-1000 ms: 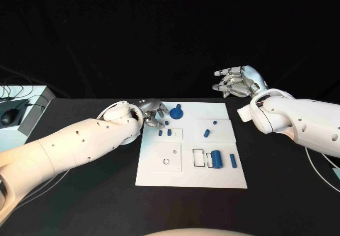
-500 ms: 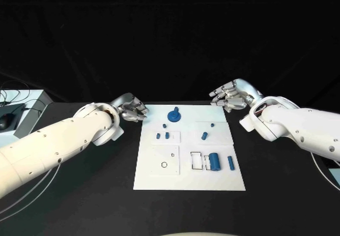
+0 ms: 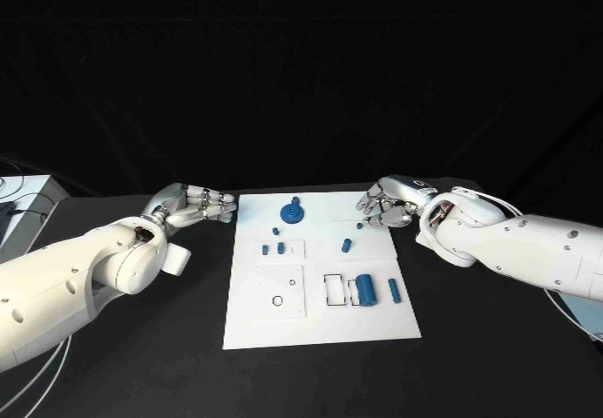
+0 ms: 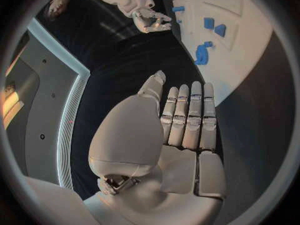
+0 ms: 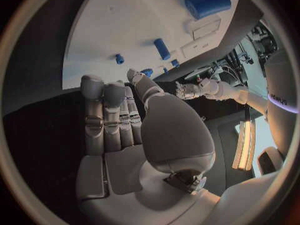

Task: Assemble the parts on the task board

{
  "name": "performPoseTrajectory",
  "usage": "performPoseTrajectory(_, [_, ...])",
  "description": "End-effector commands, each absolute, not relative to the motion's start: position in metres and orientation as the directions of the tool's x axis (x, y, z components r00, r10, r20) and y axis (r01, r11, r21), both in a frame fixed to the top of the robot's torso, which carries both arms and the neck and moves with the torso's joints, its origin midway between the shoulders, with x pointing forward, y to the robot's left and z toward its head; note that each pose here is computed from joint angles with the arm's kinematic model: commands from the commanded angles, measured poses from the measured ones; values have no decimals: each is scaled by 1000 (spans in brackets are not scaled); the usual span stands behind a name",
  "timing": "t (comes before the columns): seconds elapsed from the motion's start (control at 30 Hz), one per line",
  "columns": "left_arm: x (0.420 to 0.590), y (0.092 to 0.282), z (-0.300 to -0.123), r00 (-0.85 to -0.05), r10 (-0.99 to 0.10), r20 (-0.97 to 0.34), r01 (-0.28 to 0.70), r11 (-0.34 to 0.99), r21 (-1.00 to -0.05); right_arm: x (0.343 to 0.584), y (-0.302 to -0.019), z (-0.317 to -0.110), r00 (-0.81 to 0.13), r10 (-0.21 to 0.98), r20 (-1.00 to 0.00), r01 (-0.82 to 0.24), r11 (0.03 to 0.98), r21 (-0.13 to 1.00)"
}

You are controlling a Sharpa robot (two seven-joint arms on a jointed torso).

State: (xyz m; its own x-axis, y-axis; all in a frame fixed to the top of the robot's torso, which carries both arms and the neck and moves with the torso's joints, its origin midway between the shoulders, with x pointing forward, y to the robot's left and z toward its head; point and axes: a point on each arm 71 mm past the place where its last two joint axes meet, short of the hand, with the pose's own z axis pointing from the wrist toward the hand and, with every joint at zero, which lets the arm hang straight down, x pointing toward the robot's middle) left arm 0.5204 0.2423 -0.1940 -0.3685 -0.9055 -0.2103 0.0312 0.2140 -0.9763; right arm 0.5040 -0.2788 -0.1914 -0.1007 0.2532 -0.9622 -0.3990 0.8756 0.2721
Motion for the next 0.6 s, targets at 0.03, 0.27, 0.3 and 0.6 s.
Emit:
performPoseTrajectory(0.03, [514,238,-188,-399,-916,-40,51,22,-998,503,-276,-197,-68,100,-993,-394,911,119])
performPoseTrajectory(0.27, [505,233,-186,-414,-910,-9,61,-18,-998,504,-272,-206,-61,55,-997,-382,921,74])
performPoseTrajectory(0.3, [505,233,-186,-415,-910,-7,62,-20,-998,505,-271,-207,-61,50,-997,-379,923,70])
performPoseTrajectory(0.6, [502,232,-184,-413,-911,-2,64,-27,-998,506,-265,-213,-66,39,-997,-384,921,61])
